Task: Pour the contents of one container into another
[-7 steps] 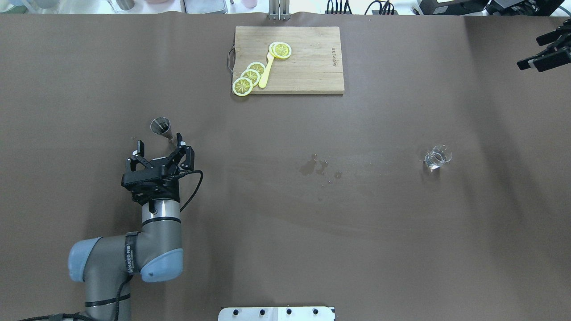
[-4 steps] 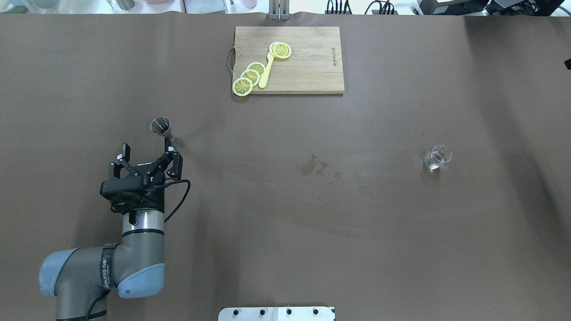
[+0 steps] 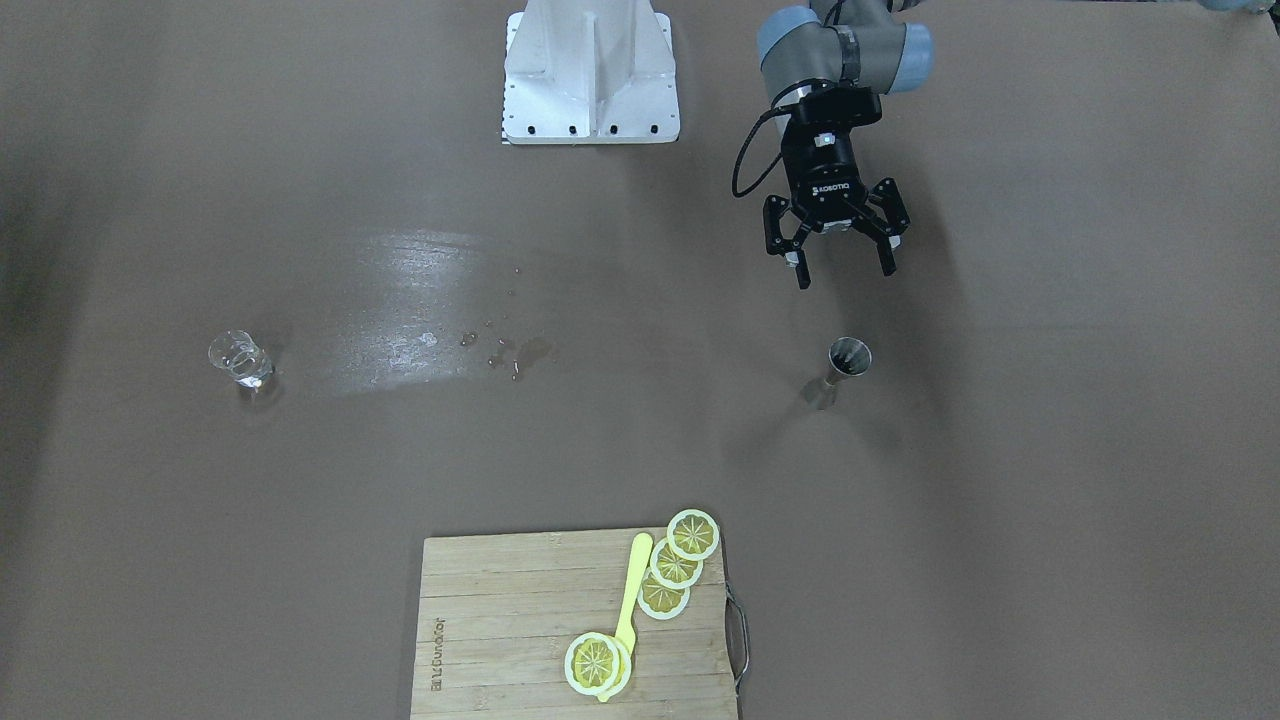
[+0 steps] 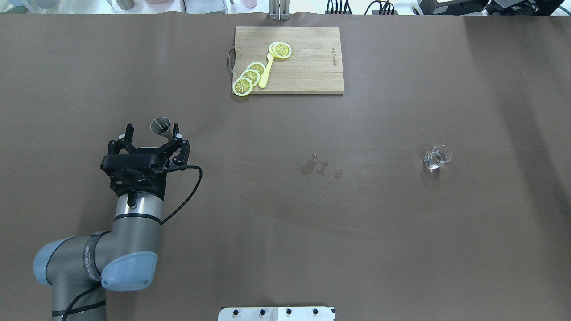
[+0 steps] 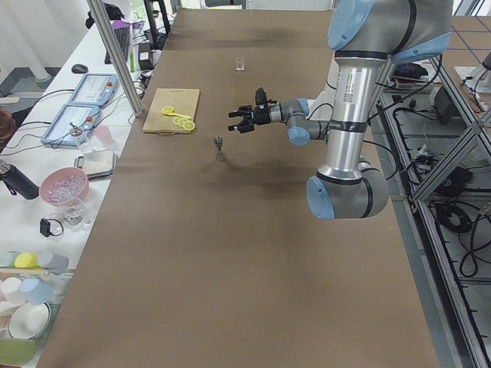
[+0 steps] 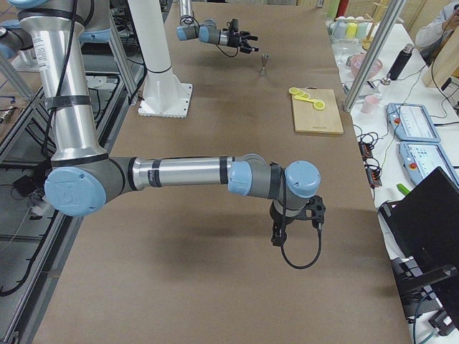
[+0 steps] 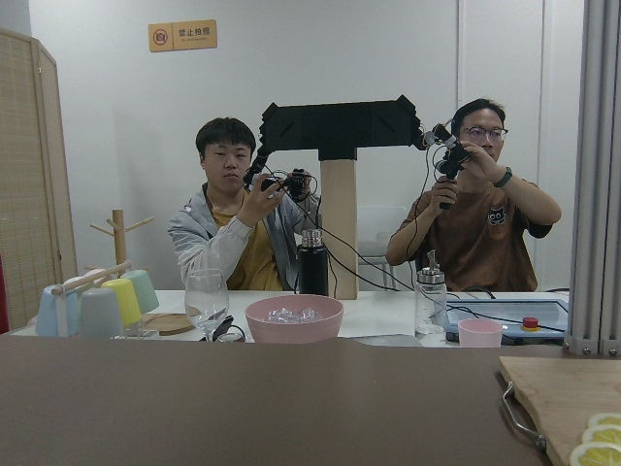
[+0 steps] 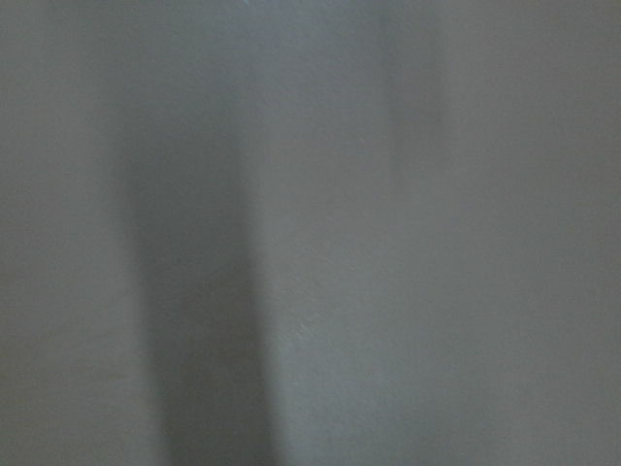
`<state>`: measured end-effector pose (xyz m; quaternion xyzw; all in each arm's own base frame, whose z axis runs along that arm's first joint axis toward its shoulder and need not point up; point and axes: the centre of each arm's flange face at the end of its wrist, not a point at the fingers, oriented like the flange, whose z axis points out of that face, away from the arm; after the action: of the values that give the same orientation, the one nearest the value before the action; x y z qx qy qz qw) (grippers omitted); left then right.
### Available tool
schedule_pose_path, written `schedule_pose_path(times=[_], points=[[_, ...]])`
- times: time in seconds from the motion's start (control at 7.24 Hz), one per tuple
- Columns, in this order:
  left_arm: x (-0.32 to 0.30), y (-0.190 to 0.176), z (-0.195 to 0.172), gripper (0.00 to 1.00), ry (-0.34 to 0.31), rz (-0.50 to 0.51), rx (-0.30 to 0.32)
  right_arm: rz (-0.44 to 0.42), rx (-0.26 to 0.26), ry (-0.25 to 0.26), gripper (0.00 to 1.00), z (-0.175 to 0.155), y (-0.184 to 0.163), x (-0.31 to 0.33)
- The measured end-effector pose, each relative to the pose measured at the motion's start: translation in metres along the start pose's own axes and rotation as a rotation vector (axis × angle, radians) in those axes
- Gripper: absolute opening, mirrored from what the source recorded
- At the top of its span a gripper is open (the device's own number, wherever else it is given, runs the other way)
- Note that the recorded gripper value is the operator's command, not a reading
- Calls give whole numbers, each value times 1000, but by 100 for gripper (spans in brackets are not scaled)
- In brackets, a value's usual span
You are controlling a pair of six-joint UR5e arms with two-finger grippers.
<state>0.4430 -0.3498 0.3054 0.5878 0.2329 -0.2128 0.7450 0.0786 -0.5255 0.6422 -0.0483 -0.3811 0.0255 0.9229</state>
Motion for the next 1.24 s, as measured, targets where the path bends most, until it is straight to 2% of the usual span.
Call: schedule_pose_path(times=[0.41, 0.55, 0.69, 0.97, 1.24], points=[[-20, -88, 77, 99, 115, 245, -112, 85, -12, 34, 100, 13, 60, 22], [-40, -106, 109, 99, 158, 336, -174, 89, -7, 35, 100, 14, 86, 22], [-62, -114, 137, 99, 193, 393, -240, 53, 19, 47, 100, 13, 99, 22], [-113, -121, 186, 99, 243, 409, -394, -37, 85, 78, 100, 13, 101, 24], [-174, -117, 227, 99, 287, 362, -585, -53, 102, 81, 100, 20, 92, 31]])
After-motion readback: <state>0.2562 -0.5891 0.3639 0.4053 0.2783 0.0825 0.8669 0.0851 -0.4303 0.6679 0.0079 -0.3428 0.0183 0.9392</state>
